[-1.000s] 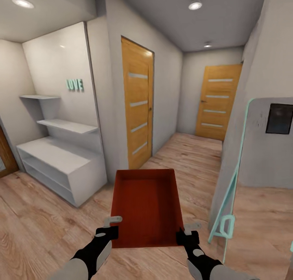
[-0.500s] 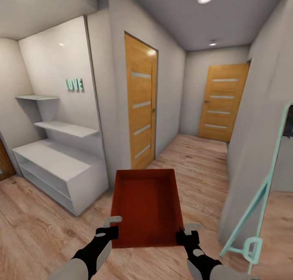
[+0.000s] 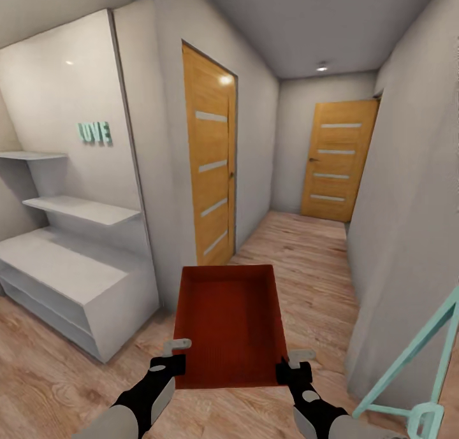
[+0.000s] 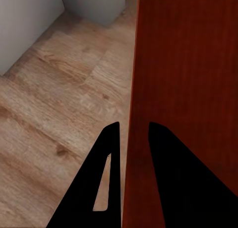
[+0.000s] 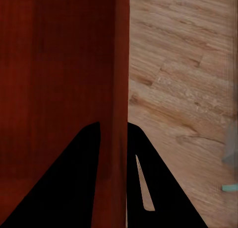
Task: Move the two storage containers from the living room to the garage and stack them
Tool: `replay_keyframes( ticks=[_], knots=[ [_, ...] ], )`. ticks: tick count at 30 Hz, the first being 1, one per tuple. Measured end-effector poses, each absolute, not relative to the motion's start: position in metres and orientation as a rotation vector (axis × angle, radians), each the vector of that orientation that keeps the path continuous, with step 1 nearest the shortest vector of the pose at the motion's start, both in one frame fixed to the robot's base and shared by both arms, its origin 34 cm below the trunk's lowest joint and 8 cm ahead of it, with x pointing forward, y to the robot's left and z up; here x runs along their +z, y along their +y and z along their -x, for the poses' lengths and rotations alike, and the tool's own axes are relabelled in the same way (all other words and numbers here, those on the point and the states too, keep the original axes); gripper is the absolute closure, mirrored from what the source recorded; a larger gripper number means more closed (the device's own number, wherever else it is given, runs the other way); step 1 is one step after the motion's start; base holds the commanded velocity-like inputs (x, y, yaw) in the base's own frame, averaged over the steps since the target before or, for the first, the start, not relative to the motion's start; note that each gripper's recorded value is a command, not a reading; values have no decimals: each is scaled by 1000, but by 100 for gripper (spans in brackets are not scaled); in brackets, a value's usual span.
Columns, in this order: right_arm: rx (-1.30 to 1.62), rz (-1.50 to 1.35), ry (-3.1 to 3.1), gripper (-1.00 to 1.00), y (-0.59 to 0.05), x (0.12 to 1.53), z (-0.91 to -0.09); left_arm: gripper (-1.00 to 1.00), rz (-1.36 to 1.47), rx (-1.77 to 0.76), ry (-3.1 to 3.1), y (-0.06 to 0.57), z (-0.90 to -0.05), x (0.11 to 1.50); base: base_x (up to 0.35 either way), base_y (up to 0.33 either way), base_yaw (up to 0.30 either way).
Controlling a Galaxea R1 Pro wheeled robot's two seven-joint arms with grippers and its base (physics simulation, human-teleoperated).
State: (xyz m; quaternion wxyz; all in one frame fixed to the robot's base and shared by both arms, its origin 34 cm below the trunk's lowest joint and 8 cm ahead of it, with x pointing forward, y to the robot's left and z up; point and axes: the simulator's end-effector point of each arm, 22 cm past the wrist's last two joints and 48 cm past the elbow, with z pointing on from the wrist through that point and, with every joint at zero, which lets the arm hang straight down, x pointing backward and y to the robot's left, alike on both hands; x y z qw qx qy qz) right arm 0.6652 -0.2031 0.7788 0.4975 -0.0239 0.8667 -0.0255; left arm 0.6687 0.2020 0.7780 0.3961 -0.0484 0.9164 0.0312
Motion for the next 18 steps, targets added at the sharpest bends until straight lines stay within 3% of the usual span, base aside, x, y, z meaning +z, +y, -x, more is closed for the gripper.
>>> replay_keyframes(
  ticks=[18],
  knots=[
    [-62, 58, 2098, 100, -203, 779, -665, 100, 123, 79, 2322, 202, -669, 778, 322, 162, -262]
  ],
)
